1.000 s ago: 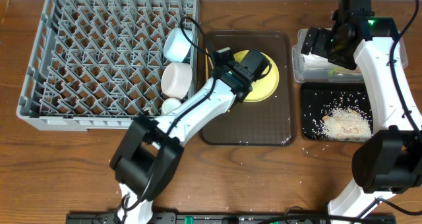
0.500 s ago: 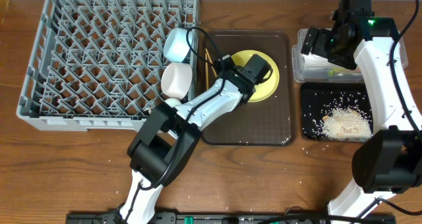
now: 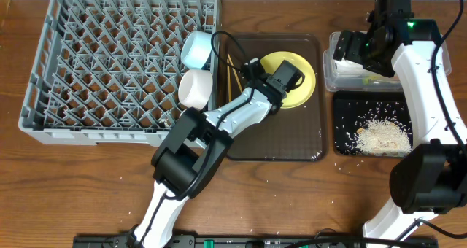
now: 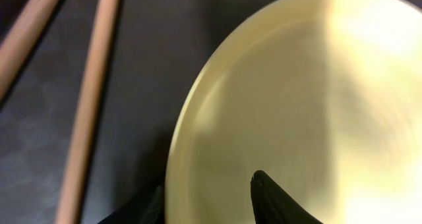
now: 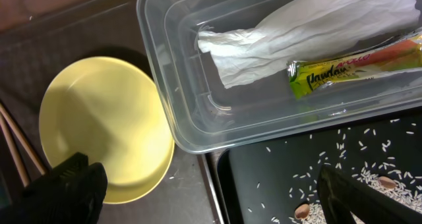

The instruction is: Sort waste into correct bins and load items into the dishwasher

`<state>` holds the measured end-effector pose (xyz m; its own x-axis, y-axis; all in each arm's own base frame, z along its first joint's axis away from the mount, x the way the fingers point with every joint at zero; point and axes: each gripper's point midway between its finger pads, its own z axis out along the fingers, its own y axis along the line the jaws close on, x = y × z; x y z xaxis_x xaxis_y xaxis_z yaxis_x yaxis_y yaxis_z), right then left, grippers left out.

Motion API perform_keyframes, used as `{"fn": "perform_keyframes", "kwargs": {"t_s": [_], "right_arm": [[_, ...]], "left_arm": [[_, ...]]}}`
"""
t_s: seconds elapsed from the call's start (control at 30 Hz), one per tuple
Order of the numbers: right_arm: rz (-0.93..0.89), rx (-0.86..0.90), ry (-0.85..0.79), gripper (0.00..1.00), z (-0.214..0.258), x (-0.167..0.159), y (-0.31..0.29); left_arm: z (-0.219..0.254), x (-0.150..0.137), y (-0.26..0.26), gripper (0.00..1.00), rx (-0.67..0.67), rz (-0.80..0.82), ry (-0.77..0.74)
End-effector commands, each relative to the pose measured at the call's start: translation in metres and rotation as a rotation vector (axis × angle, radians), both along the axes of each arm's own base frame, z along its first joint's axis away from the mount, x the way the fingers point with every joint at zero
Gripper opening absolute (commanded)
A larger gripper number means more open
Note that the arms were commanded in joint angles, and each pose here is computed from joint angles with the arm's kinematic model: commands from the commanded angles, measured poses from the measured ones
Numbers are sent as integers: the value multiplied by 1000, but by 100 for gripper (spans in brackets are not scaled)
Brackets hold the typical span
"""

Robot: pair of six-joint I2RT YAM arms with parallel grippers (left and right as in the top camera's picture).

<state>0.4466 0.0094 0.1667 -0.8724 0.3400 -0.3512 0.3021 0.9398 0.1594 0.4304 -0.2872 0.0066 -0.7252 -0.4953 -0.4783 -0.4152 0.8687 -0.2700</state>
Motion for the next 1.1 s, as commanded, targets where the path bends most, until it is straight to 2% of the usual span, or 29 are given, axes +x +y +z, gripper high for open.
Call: {"fn": "perform_keyframes", "kwargs": {"t_s": [0.0, 0.03, 0.07, 0.1, 0.3, 0.53, 0.73, 1.07], "right_arm": [[-4, -4, -24, 99, 10, 0, -1], [-4, -4, -24, 99, 10, 0, -1], [-4, -4, -24, 99, 10, 0, -1], [-3, -4, -24, 99, 10, 0, 0], [-1, -4, -24, 99, 10, 0, 1], [-1, -4, -24, 99, 10, 0, 1], [-1, -4, -24, 99, 10, 0, 1], [-1, -4, -24, 99, 10, 0, 1]], "left_arm": [[-67, -26, 16, 38, 76, -6, 147], [-69, -26, 16, 28, 78, -6, 150], [-69, -26, 17, 13, 80, -4, 151], [-69, -26, 18, 8, 85, -8, 151], [-54, -11, 31, 8, 233, -105, 77], [14, 7, 35, 7, 339, -204, -51], [73, 10, 39, 7, 368, -225, -142], [114, 7, 39, 7, 360, -254, -196]]}}
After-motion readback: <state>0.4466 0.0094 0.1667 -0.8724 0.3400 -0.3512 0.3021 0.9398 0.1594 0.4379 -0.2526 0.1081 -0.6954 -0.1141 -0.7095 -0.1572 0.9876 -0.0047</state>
